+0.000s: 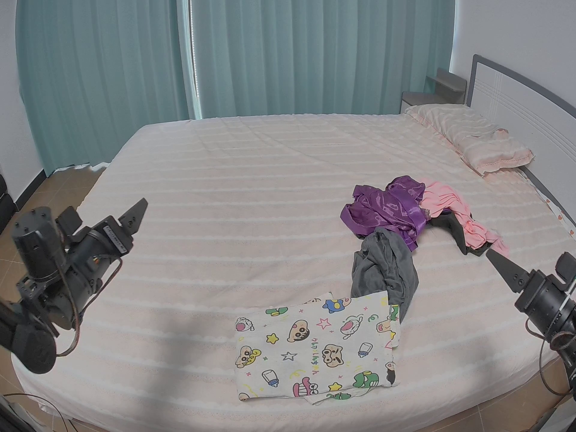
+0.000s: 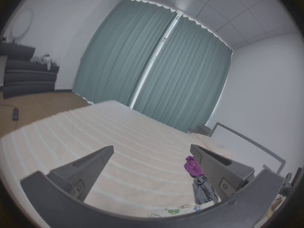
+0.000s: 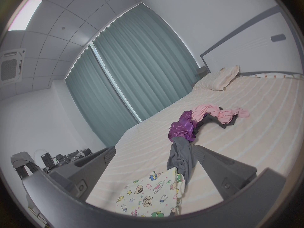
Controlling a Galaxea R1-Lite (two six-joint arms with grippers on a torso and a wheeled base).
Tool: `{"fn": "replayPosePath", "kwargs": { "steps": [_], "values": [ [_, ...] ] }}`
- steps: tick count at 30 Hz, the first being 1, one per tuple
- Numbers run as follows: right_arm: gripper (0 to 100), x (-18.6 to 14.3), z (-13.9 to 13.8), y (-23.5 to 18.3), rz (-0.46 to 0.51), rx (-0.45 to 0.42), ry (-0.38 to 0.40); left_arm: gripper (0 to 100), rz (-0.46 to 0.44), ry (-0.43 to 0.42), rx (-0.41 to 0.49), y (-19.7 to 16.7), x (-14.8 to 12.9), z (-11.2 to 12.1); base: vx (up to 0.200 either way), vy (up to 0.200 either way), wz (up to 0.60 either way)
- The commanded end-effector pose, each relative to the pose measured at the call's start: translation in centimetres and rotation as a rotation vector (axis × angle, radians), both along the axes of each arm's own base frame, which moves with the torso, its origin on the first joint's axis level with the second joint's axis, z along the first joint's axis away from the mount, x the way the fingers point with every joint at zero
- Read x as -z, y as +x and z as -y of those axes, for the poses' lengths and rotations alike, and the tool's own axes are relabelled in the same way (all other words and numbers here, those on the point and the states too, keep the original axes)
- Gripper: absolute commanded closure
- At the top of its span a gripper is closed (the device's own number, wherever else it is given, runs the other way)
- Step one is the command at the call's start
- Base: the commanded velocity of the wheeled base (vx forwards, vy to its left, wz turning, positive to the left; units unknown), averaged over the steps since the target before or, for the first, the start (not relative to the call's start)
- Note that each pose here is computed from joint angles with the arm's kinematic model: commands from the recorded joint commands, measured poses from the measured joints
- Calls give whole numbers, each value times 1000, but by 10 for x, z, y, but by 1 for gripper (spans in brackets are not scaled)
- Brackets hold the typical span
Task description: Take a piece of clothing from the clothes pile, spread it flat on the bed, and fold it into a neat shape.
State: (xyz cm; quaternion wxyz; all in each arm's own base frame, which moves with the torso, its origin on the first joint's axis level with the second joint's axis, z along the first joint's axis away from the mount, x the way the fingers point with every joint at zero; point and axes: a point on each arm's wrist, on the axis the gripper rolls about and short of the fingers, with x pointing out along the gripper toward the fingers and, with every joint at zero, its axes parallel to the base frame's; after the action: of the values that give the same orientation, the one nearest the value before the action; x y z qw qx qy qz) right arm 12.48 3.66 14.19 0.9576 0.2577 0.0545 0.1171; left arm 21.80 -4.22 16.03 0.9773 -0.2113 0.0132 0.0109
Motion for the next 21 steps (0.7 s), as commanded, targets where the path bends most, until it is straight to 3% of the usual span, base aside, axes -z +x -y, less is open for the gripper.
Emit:
{"fn": "replayPosePath", "kwargs": {
  "steps": [1,6,7,12,14,15,20,21],
  "values": [
    [0,-7,23,-76,160,19,-78,0,51,137,-159,-90,-11,-31,0,0,0],
    [0,-5,33,-108,158,39,-115,0,50,153,-239,-123,-16,-39,0,0,0],
    [0,2,36,-120,103,67,-134,0,39,175,-279,-142,-14,-42,0,0,0],
    [0,13,40,-142,77,117,-173,0,30,254,-313,-184,-7,-48,0,0,0],
    [0,20,41,-149,86,138,-216,0,30,281,-338,-201,-6,-50,0,0,0],
    [0,23,42,-152,94,165,-273,0,37,286,-375,-216,-9,-52,0,0,0],
    [0,24,42,-152,76,278,-329,0,13,293,-489,-235,-10,-52,0,0,0],
    [0,27,43,-151,71,291,-377,0,-5,311,-519,-238,-6,-51,0,0,0]
  ]
}}
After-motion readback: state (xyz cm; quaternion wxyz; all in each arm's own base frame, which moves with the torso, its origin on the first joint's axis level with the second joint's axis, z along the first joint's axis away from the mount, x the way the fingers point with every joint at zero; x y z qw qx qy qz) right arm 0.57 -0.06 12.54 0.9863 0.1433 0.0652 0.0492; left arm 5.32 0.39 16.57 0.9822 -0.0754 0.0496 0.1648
